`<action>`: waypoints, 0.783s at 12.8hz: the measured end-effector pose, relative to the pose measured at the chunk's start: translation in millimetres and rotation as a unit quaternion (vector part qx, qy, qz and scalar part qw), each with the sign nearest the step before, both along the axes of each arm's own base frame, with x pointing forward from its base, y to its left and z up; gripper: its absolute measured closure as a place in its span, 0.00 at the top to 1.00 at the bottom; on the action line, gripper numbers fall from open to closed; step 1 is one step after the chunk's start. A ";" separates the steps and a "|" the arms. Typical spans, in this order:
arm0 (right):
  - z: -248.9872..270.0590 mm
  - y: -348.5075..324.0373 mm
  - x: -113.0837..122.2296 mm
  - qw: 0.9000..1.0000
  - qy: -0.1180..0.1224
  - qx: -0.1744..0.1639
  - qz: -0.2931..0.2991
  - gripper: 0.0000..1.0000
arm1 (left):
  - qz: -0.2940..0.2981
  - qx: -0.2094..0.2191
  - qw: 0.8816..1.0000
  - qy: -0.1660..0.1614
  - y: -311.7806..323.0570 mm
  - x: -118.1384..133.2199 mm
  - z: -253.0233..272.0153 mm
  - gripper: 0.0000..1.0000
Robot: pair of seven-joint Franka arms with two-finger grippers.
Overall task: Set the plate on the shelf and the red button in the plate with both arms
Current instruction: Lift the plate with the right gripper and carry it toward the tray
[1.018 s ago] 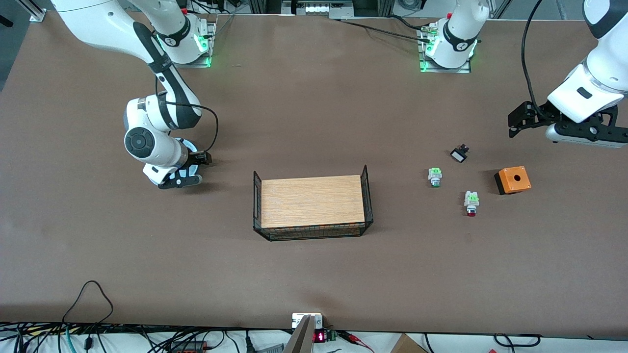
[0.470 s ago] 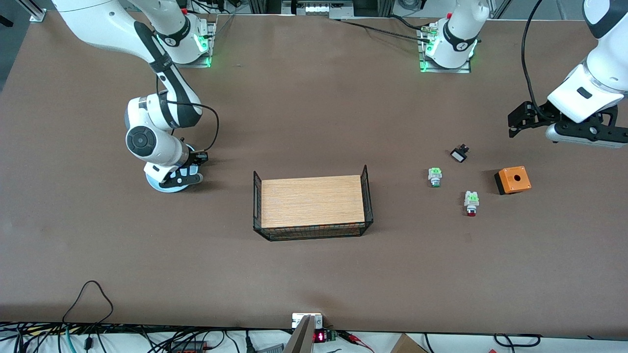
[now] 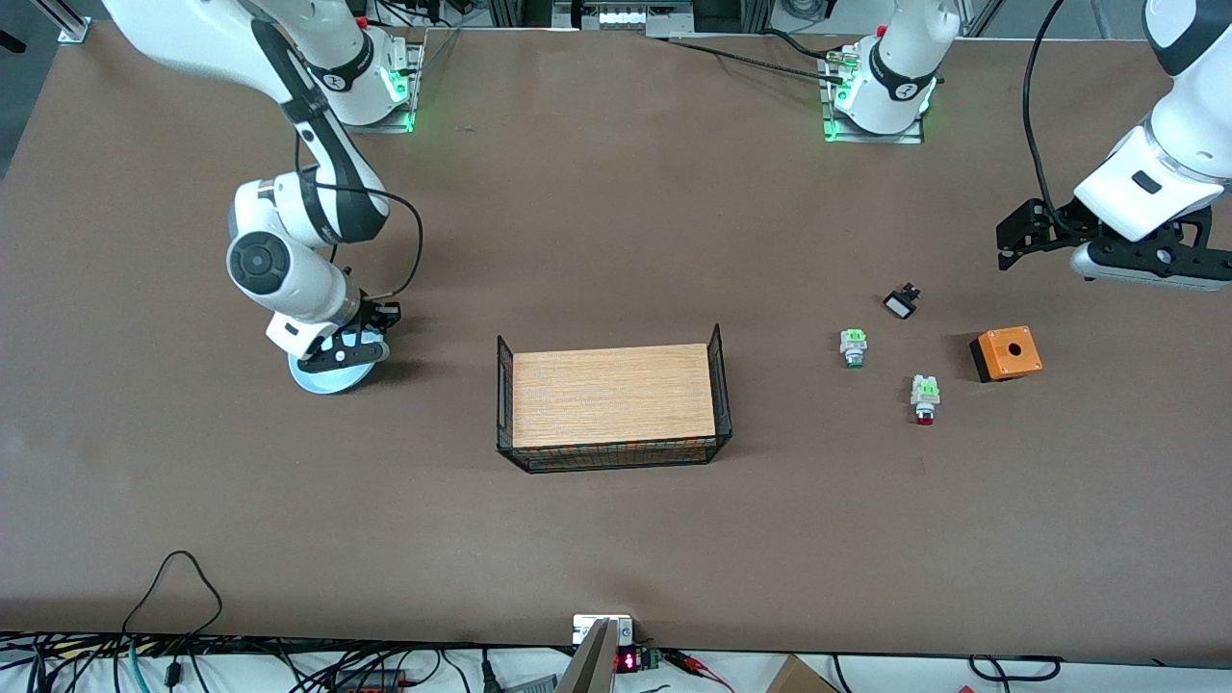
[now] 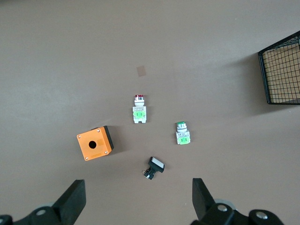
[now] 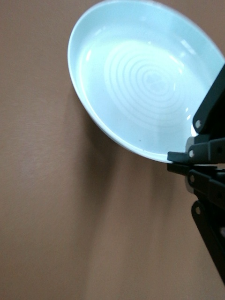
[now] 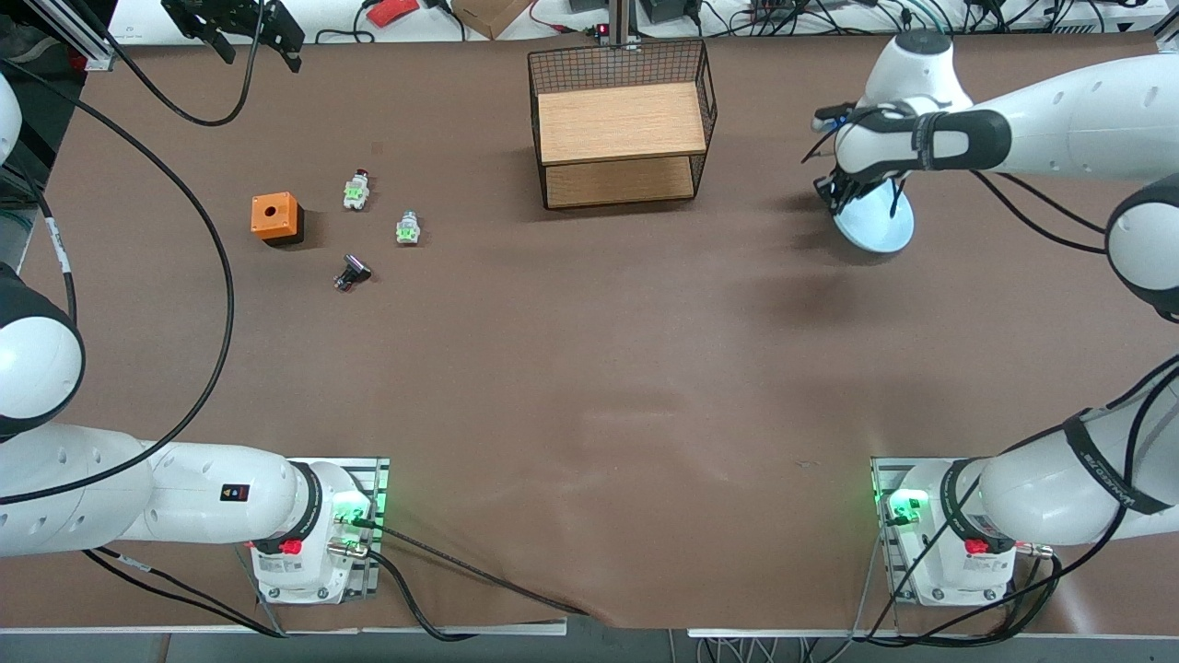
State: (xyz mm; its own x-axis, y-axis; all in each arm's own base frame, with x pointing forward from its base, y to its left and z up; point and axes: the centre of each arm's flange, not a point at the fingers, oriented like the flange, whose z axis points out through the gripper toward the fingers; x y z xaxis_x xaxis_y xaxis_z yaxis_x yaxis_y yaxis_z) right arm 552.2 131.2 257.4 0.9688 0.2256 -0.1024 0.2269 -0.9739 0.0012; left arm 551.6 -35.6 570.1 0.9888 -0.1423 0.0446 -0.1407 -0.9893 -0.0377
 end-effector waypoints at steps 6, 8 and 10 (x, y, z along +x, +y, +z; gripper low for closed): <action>165.7 105.3 13.4 0.985 0.008 0.000 0.172 0.03 | 0.000 0.000 1.000 0.000 0.1 0.0 0.0 1.00; 199.7 151.1 4.5 0.969 -0.015 0.009 0.246 0.03 | 0.000 0.000 1.000 0.000 0.2 0.0 0.0 1.00; 224.9 188.4 -6.5 0.952 -0.033 0.016 0.305 0.03 | 0.000 0.000 1.000 0.000 0.3 0.0 0.0 1.00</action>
